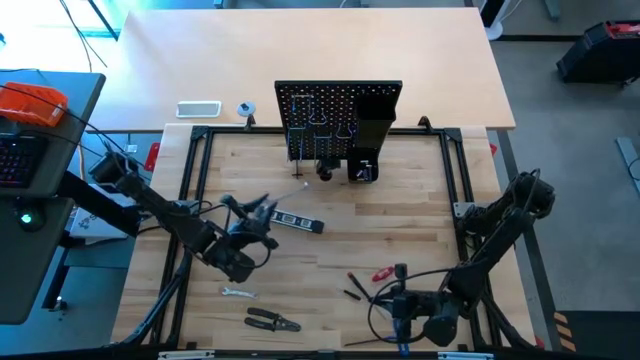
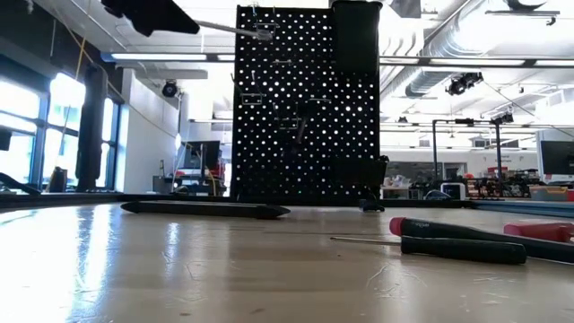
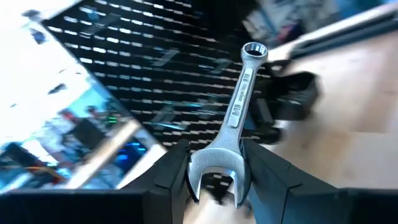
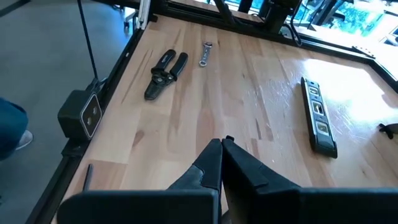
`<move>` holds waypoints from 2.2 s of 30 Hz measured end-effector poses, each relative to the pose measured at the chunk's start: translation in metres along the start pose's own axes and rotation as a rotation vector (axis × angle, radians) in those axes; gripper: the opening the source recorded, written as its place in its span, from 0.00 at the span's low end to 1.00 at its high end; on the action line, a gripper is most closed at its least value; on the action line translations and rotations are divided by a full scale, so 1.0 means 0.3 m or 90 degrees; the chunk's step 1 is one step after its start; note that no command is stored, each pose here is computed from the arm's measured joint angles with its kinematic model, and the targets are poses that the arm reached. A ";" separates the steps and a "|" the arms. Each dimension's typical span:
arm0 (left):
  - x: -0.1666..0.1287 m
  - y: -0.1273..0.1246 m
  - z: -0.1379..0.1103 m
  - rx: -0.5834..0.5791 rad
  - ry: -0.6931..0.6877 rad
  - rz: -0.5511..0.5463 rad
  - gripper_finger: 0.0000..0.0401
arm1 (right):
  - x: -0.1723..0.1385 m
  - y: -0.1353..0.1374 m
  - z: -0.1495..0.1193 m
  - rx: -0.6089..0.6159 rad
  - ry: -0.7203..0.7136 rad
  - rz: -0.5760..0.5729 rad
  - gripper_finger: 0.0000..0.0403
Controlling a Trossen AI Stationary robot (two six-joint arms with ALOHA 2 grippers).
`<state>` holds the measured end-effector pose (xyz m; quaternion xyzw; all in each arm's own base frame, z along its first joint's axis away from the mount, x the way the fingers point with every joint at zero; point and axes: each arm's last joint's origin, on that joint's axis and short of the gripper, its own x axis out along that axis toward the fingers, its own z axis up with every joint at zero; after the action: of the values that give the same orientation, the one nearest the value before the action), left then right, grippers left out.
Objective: Hang tools onto peg board
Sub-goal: Hang the big wrench onto the peg board
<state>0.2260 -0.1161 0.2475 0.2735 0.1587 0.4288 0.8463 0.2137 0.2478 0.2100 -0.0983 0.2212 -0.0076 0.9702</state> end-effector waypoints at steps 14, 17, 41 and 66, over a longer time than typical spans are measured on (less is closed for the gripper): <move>0.128 0.156 0.018 -0.024 0.062 0.124 0.29 | 0.003 -0.003 0.000 -0.007 0.000 -0.007 0.01; 0.145 0.202 0.028 -0.039 0.073 0.137 0.29 | 0.003 -0.003 0.000 -0.010 0.000 -0.007 0.01; 0.188 0.326 0.200 -0.075 -0.102 -0.008 0.29 | 0.013 -0.013 0.001 -0.047 0.006 -0.012 0.01; 0.252 0.383 -0.006 -0.090 -0.224 0.048 0.29 | 0.030 -0.031 -0.004 -0.040 0.028 -0.013 0.01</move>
<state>0.1956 0.0013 0.3122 0.2899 -0.0325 0.4158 0.8614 0.2215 0.2378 0.2068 -0.1309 0.2415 -0.0130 0.9614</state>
